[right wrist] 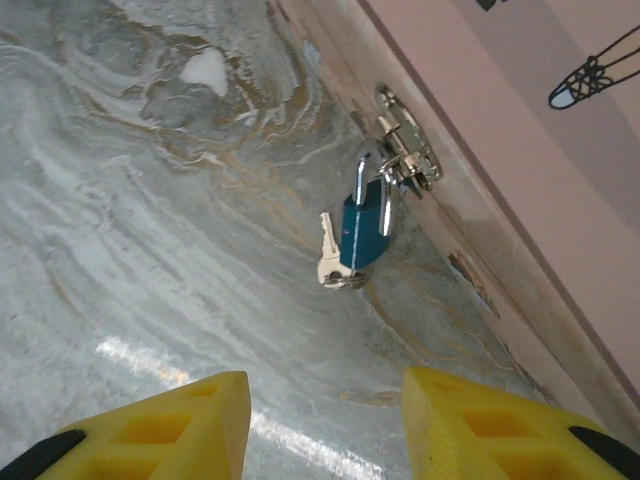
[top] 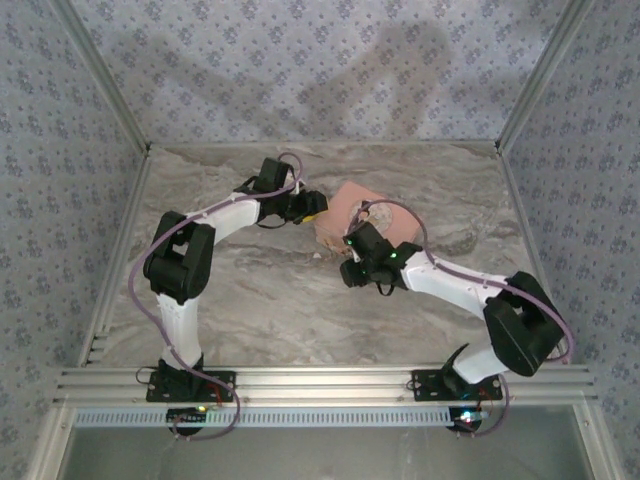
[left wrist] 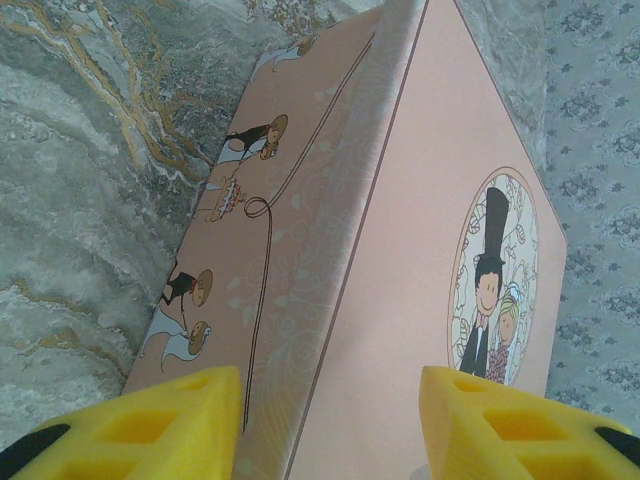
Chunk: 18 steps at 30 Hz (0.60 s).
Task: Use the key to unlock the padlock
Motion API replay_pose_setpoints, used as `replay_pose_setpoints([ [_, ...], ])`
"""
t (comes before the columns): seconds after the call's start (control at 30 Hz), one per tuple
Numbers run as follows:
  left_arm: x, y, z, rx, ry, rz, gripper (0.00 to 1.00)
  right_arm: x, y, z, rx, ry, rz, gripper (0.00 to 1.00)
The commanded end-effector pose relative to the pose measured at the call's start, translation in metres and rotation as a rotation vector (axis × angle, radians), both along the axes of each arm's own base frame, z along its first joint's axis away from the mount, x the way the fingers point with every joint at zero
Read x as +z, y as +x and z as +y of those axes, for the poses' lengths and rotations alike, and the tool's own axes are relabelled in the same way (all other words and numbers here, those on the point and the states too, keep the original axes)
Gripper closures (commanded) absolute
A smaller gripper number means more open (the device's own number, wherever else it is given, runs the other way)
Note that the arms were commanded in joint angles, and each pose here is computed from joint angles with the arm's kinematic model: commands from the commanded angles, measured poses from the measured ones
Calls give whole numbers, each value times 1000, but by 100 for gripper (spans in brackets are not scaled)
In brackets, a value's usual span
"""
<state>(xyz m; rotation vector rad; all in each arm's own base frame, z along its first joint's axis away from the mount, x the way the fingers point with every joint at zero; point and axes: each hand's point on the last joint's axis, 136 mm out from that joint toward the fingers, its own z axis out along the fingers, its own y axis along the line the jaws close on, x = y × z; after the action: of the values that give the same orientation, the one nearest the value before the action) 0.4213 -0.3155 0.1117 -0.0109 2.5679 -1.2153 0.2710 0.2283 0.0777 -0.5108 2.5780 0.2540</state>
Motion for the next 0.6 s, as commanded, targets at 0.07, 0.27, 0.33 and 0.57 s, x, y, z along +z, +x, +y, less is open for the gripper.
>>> replay_pose_setpoints([
  [0.07,6,4,-8,-38,-10,-29,50,-12,22,-5,-154,-25,-76,54],
  [0.27,6,6,-8,-42,-5,-28,50,-22,30,1,-169,-73,-99,53],
  [0.33,5,6,-9,-43,-4,-26,50,-26,32,1,-182,-82,-100,54],
  [0.57,6,8,-10,-40,-8,-22,50,-39,37,-1,-226,-103,-100,58],
])
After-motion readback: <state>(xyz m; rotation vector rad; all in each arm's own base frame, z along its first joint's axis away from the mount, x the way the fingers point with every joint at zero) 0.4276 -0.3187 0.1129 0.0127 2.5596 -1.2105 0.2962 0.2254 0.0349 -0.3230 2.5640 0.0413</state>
